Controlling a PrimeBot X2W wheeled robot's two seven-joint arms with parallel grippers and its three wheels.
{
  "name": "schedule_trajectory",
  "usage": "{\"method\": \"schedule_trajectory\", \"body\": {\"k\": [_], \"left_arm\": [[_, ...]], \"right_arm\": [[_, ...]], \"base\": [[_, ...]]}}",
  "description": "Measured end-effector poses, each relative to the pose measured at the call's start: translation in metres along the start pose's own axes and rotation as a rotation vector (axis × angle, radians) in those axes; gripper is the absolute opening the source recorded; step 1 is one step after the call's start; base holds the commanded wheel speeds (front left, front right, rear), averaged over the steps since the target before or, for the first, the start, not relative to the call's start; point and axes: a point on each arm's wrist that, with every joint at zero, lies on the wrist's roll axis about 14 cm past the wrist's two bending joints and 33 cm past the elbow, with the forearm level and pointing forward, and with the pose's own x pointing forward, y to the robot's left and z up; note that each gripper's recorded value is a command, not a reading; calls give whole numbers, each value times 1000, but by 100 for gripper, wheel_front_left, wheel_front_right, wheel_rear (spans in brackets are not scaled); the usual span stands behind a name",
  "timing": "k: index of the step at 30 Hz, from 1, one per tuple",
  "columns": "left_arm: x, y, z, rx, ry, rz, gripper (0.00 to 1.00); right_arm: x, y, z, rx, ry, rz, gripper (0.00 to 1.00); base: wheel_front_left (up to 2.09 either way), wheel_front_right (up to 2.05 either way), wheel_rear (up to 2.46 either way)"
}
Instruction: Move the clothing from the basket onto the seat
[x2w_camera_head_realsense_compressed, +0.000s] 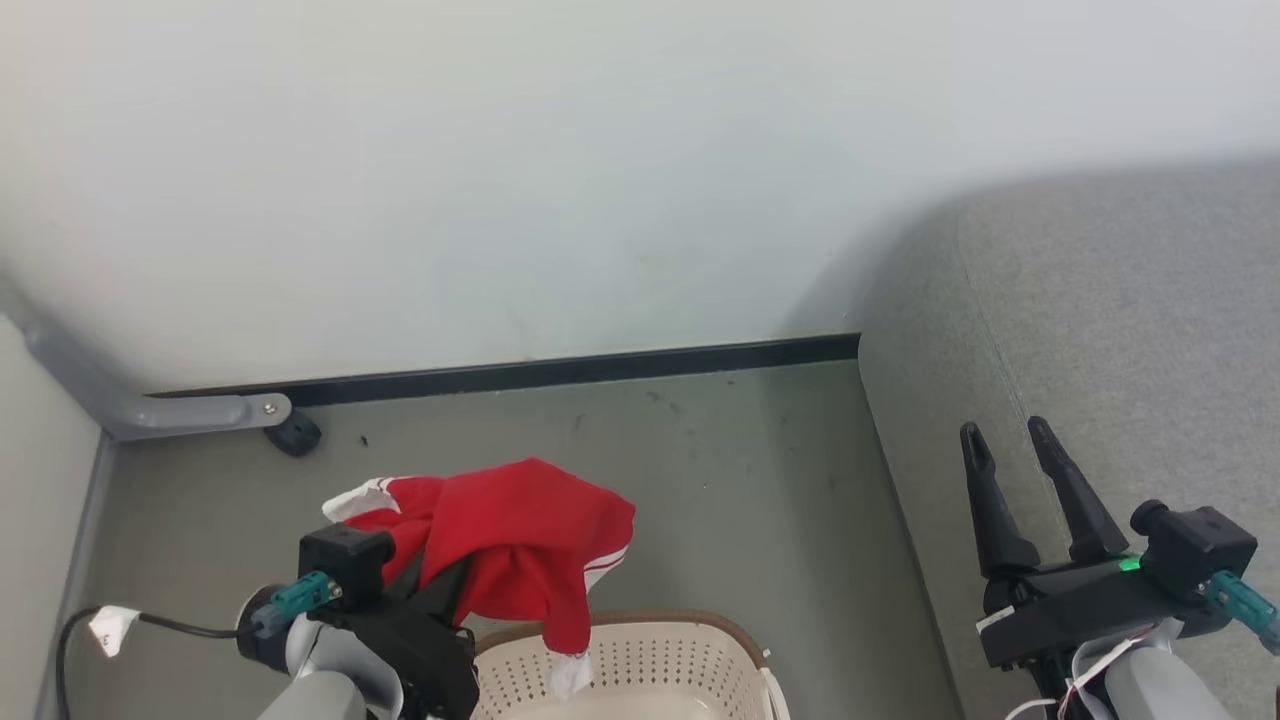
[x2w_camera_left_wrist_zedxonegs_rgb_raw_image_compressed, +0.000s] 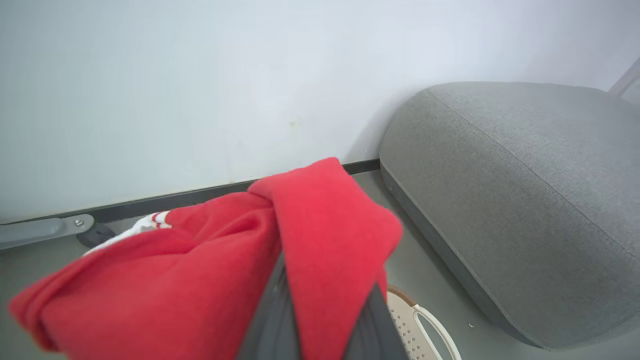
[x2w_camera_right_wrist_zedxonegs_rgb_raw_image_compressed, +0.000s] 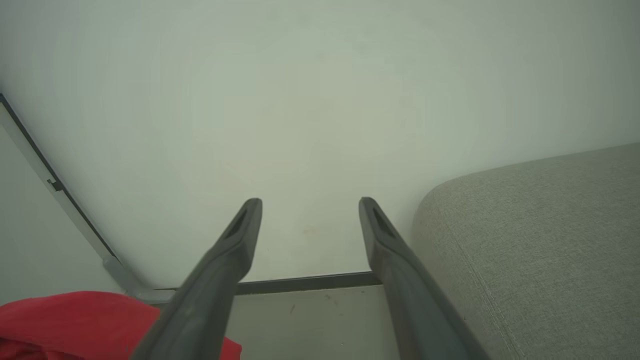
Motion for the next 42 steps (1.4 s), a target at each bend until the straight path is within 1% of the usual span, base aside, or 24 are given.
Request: {"method": "schedule_trajectory", "body": {"k": [5,11,15,20,27,29,34,39,42], "left_arm": [[-11,-10,45,9,-134,-30,0],[-22,-33,94,14,-281,-98,0],[-29,-49,117,16,-350,-145,0],[-32,-60,133,11,-400,-183,0],[-33,-70,142,9,-429,-218,0],[-33,-70,144,10,-431,-221,0],[-31,-73,148,15,-429,-226,0],[-29,-84,160,16,-447,-252,0],[-30,-85,161,16,-442,-252,0]], "right_arm": [[-8,14,5,8,-9,34,100],[-13,37,9,11,-17,98,100],[-14,51,10,16,-16,140,100],[-16,64,5,28,-1,181,100],[-19,79,-6,24,34,235,100],[-20,91,-10,18,48,276,100],[-22,137,-16,3,68,422,100],[-27,176,-22,5,87,542,100],[-29,196,-25,1,100,606,100]], "base": [[0,0,0],[0,0,0],[0,0,0],[0,0,0],[0,0,0],[0,0,0],[0,0,0],[0,0,0],[0,0,0]]}}
